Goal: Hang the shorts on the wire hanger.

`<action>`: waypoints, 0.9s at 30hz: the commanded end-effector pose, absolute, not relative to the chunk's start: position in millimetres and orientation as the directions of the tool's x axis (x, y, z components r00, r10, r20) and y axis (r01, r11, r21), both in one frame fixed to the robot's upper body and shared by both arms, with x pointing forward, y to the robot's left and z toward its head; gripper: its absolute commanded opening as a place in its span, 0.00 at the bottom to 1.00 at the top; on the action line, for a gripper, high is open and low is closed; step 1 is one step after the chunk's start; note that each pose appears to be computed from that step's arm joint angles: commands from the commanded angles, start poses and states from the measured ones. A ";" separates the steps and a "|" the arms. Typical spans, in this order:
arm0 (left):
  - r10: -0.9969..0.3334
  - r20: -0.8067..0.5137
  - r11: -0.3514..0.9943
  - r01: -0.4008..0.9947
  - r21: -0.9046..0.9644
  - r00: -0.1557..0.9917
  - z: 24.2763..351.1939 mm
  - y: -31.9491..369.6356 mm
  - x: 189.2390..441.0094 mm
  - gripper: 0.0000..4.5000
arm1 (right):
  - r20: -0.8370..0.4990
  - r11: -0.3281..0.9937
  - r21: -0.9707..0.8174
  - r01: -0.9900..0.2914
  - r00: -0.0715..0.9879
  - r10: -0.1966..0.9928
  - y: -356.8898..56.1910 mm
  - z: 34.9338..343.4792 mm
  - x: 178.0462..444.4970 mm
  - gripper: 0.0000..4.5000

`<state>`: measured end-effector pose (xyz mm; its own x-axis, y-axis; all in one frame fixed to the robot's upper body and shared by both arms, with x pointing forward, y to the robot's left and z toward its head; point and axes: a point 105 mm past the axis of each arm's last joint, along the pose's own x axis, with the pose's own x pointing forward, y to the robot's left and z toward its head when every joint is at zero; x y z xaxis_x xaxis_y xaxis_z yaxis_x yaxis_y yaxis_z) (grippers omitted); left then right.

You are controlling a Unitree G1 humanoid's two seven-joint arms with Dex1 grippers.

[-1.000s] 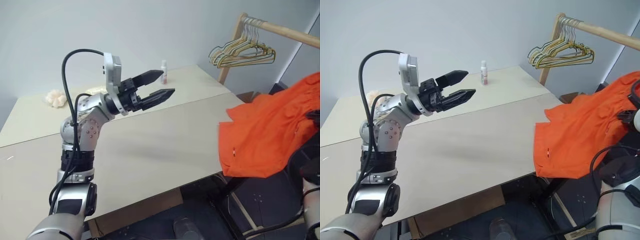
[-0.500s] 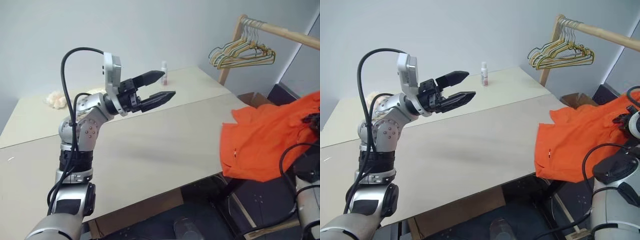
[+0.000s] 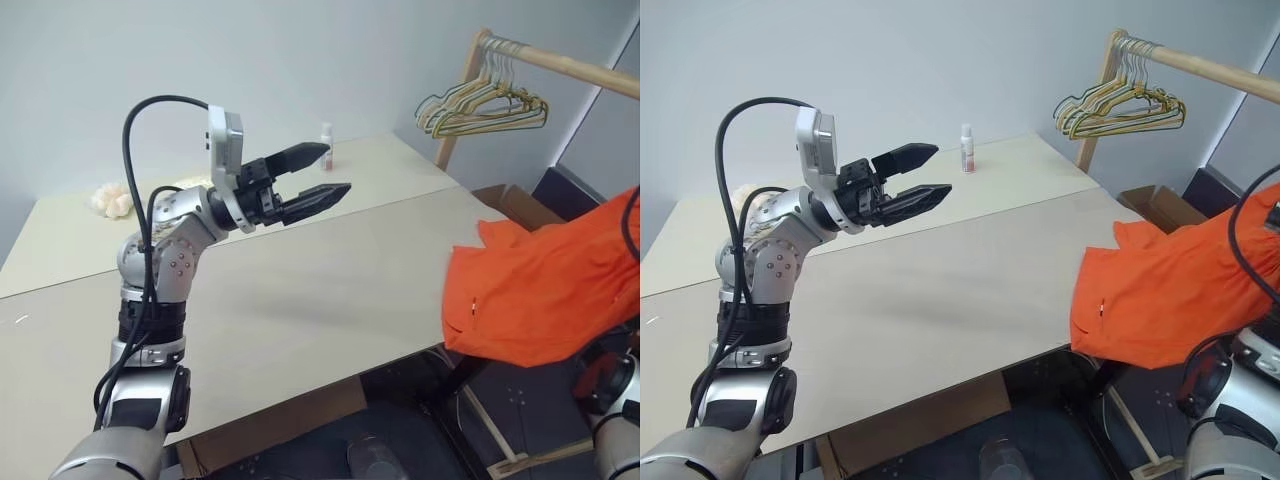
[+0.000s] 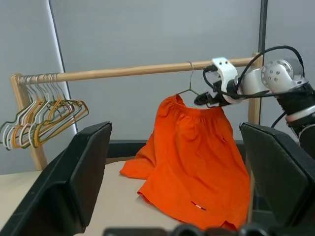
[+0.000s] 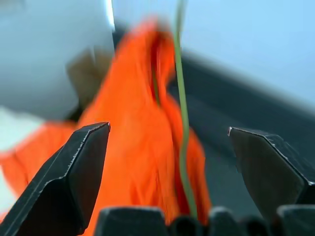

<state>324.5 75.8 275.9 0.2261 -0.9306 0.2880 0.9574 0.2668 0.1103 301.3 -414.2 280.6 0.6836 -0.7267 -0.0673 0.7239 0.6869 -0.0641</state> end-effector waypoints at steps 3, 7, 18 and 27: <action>-0.928 0.297 0.268 0.956 0.118 0.223 281.0 77.9 321.7 1.00 | 0.387 0.748 -0.110 0.654 0.721 -0.574 -368.9 341.4 297.4 0.99; -0.927 0.269 0.305 0.942 0.138 0.261 277.8 86.4 322.1 1.00 | 0.573 0.929 -0.141 0.343 0.793 -0.206 -296.3 360.4 300.8 0.99; -0.901 -0.002 0.422 0.880 0.216 0.433 230.6 140.1 291.5 1.00 | 0.048 0.641 -0.399 -0.655 0.684 0.728 -145.5 256.7 326.5 0.99; -0.843 -0.131 0.492 0.846 0.207 0.522 196.0 157.7 266.2 1.00 | -0.109 0.437 -0.342 -0.832 0.497 0.861 -124.7 235.9 325.2 0.99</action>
<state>268.4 157.8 183.5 0.5035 -0.8510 -0.1491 0.8625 0.4851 0.1441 328.1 -128.4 223.4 0.5266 0.8399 -0.1317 -0.8285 0.4722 -0.3009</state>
